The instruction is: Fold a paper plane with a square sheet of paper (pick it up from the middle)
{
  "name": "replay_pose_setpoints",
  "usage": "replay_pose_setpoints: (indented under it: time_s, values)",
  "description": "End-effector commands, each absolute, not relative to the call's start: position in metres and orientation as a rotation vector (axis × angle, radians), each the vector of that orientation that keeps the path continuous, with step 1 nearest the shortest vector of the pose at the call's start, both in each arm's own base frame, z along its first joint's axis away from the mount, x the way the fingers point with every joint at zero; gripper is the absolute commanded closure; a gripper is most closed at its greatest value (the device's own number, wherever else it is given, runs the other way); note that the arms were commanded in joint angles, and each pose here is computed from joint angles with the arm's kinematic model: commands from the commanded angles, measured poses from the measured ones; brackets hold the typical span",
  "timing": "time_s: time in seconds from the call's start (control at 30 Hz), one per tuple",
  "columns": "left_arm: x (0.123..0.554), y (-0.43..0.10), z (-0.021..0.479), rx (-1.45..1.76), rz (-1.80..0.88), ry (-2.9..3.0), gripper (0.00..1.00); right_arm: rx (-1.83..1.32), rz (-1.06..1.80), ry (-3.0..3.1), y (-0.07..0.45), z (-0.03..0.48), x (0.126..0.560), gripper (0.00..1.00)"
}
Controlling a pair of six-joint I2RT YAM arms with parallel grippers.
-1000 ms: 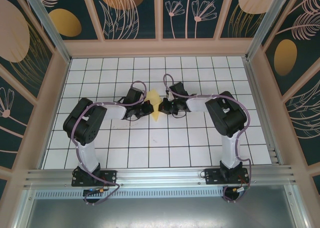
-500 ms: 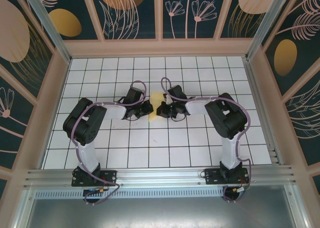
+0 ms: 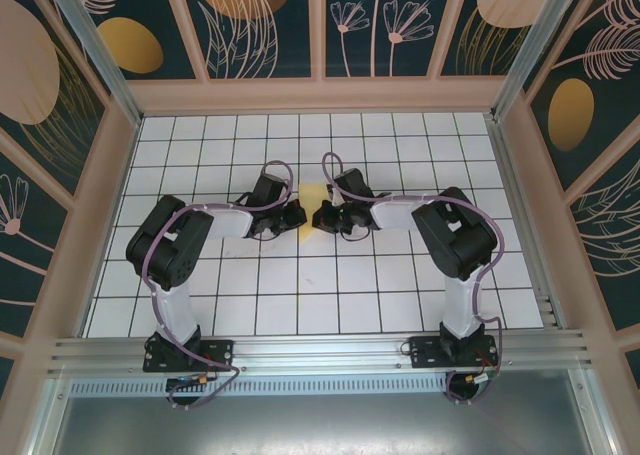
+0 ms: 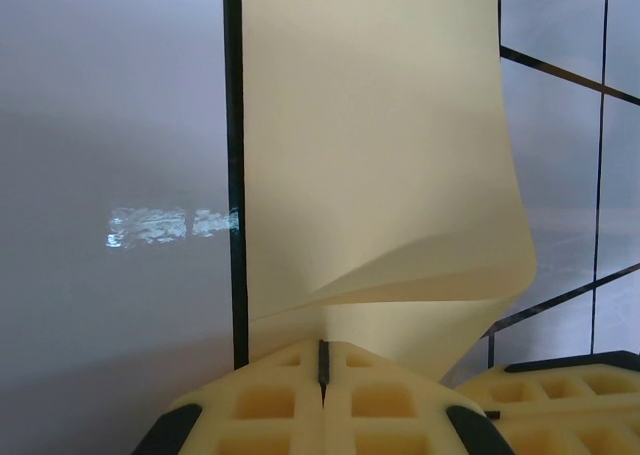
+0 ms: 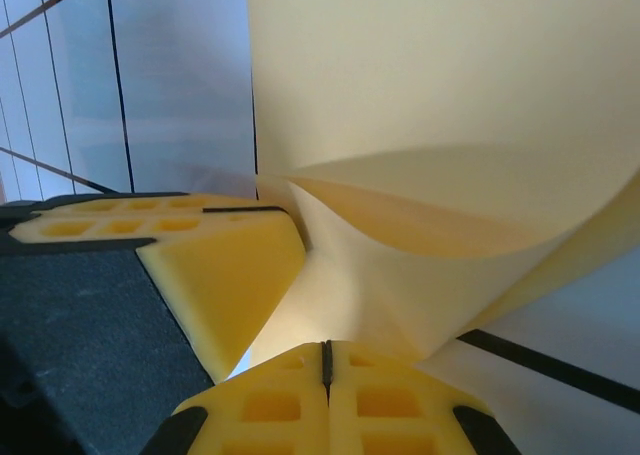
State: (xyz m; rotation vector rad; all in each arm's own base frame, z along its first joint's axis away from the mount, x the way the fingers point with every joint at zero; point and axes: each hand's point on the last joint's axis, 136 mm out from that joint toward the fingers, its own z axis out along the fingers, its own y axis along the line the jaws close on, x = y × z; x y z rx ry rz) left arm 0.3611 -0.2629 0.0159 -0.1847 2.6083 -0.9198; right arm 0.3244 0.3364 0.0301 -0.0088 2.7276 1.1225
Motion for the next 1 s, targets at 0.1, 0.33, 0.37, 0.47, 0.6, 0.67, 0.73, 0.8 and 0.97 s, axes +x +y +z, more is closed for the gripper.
replay_pose_setpoints:
  time_s: [0.1,0.33,0.37,0.47,0.6,0.67,0.73,0.8,0.97]
  values:
    - [0.362,-0.255,0.016,-0.179,-0.833,2.627,0.93,0.07,1.064,2.755,0.334,0.016,0.335,0.96]
    - [0.359,-0.254,0.031,-0.175,-0.862,2.596,0.9,0.128,1.043,2.779,0.333,0.008,0.337,0.96]
    - [0.358,-0.255,0.033,-0.176,-0.875,2.592,0.9,0.139,1.04,2.782,0.332,0.007,0.337,0.97]
    - [0.35,-0.26,0.042,-0.171,-0.957,2.573,0.88,0.166,1.03,2.796,0.331,0.005,0.336,0.96]
    - [0.337,-0.267,0.049,-0.172,-1.063,2.555,0.87,0.18,1.032,2.801,0.331,0.006,0.336,0.96]
    - [0.332,-0.271,0.05,-0.171,-1.105,2.553,0.87,0.181,1.035,2.801,0.332,0.007,0.336,0.97]
    - [0.329,-0.274,0.047,-0.168,-1.126,2.561,0.88,0.179,1.037,2.803,0.333,0.007,0.336,0.97]
    - [0.328,-0.277,0.043,-0.166,-1.128,2.572,0.9,0.183,1.04,2.806,0.333,0.007,0.336,0.96]
    - [0.33,-0.278,0.032,-0.179,-1.102,2.599,0.91,0.189,1.035,2.811,0.332,0.005,0.335,0.96]
